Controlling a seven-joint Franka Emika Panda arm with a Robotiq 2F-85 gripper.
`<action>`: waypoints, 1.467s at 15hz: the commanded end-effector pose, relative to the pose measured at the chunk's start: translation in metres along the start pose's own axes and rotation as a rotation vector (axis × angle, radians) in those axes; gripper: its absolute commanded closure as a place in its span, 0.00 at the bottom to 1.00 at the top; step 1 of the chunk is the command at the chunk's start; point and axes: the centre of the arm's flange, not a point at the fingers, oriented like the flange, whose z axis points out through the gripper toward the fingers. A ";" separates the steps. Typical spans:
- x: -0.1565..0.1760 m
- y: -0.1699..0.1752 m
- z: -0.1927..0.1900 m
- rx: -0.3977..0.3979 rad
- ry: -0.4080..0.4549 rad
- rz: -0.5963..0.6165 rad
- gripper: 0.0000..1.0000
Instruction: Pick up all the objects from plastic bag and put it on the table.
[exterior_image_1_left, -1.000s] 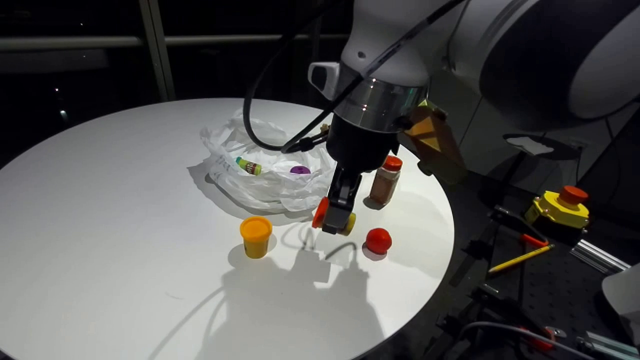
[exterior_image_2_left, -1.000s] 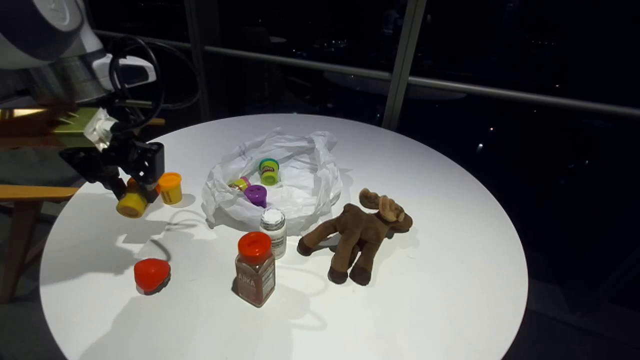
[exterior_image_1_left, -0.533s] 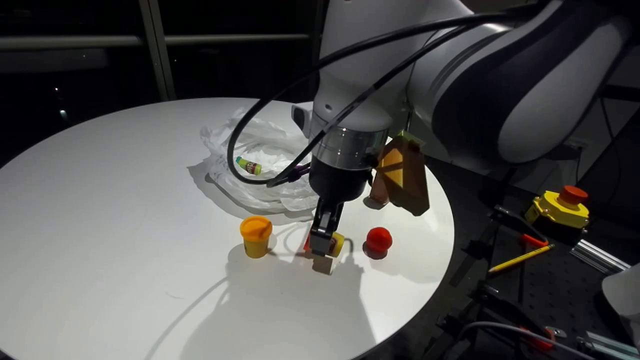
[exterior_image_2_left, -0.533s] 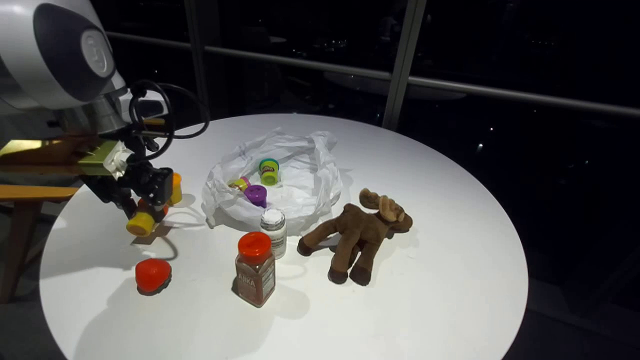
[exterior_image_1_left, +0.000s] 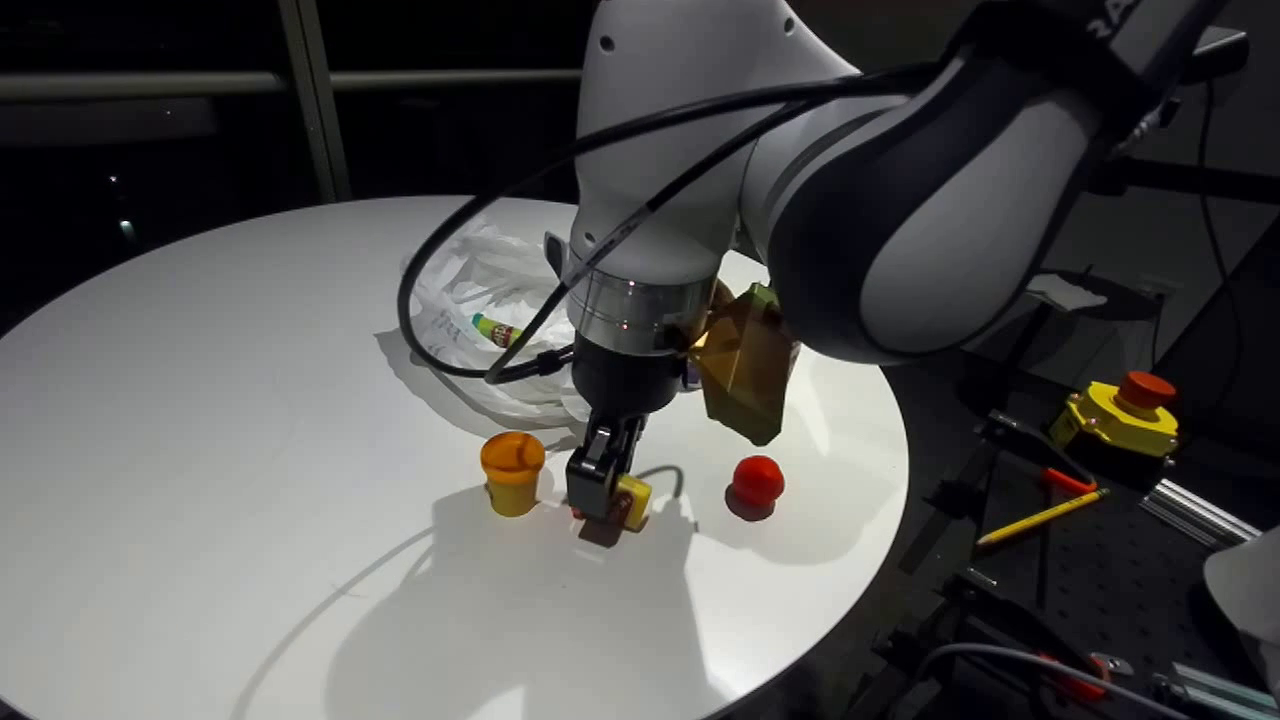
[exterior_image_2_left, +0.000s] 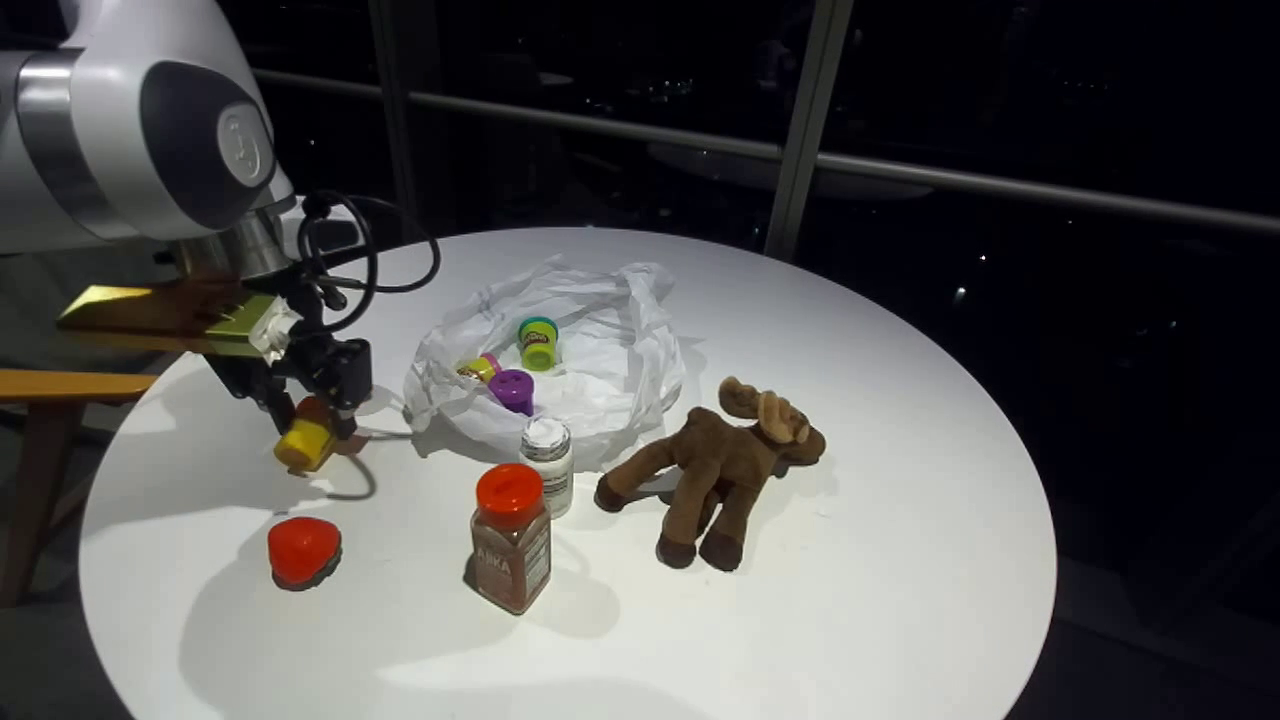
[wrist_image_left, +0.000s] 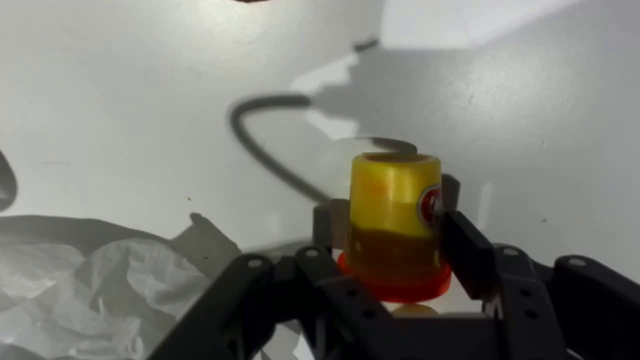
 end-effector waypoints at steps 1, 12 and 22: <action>0.018 0.012 -0.029 0.013 -0.011 0.016 0.08; 0.096 0.062 -0.098 0.002 0.063 0.141 0.00; 0.106 0.116 -0.077 -0.072 0.183 0.344 0.75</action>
